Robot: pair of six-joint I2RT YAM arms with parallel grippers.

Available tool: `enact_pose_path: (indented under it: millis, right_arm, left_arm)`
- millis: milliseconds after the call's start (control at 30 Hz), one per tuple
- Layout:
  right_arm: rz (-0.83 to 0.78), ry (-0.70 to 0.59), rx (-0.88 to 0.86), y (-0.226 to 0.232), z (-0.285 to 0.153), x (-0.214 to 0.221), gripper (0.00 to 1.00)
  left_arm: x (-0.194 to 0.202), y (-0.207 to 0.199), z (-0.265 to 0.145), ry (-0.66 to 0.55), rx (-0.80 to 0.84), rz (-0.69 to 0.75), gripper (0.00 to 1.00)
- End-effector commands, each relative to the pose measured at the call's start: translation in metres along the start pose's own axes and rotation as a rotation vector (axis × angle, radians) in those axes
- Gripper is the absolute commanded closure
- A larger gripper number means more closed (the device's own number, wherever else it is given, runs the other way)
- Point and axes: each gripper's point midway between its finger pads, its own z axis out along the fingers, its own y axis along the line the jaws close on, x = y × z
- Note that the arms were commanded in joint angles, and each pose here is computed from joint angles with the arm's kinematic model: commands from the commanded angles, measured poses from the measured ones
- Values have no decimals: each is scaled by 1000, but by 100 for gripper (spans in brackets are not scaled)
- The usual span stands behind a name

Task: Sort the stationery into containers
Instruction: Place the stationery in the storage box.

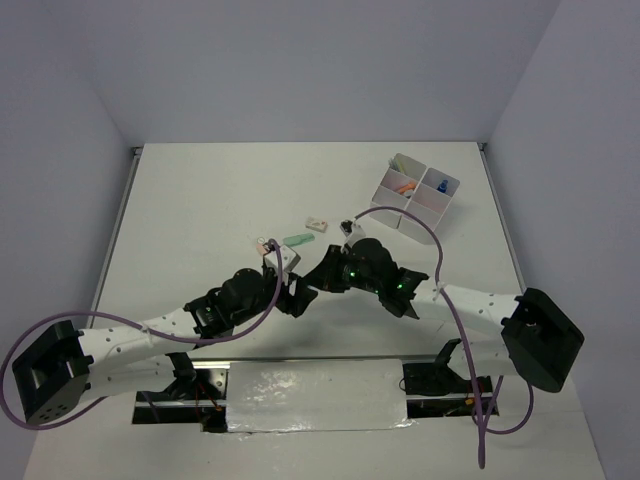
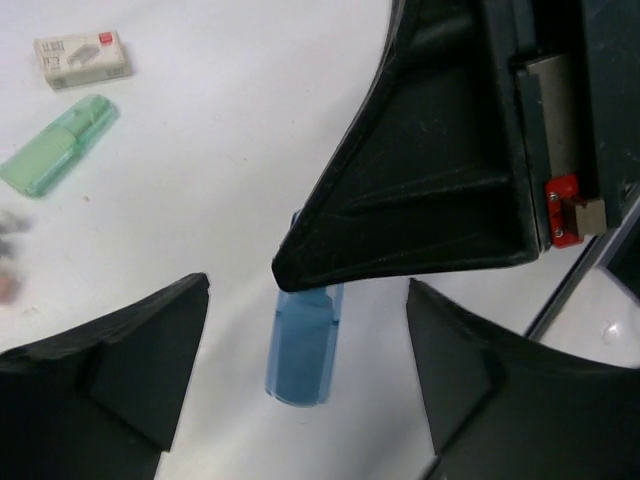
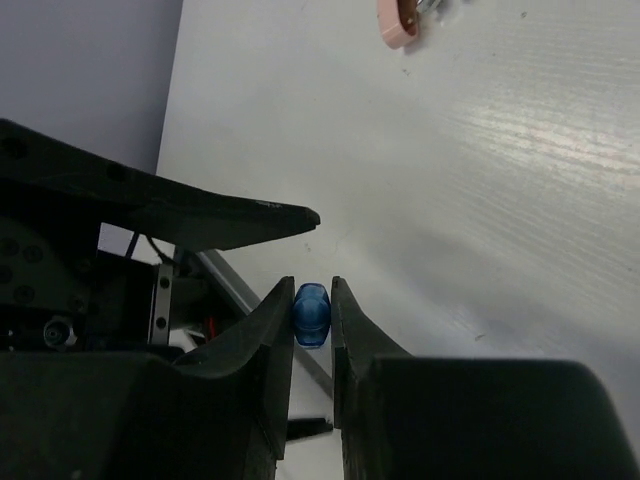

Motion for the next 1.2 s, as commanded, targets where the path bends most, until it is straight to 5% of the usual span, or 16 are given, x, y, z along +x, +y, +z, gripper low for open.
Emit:
enact_pose_path:
  millis: [0, 267, 400, 600, 1000, 1067, 1167]
  right_arm:
    - [-64, -133, -1, 21, -7, -41, 100]
    - [-205, -629, 768, -111, -98, -209, 100]
    - [-190, -764, 1010, -161, -136, -260, 100]
    - [-138, -845, 1176, -195, -165, -305, 100]
    - [-110, -833, 1197, -231, -167, -325, 97]
    - [-108, -823, 1200, -235, -167, -324, 92]
    - [-107, -801, 1190, -238, -162, -320, 54]
  left_arm:
    - [-34, 0, 1, -76, -42, -27, 3]
    - [-38, 50, -24, 38, -400, -130, 1]
    - [-41, 51, -30, 62, -411, -139, 1]
    - [-33, 56, -30, 92, -429, -137, 1]
    - [-36, 75, -18, 104, -431, -198, 1]
    - [-32, 77, -15, 116, -437, -193, 1]
    - [-37, 79, -6, 109, -428, -203, 1]
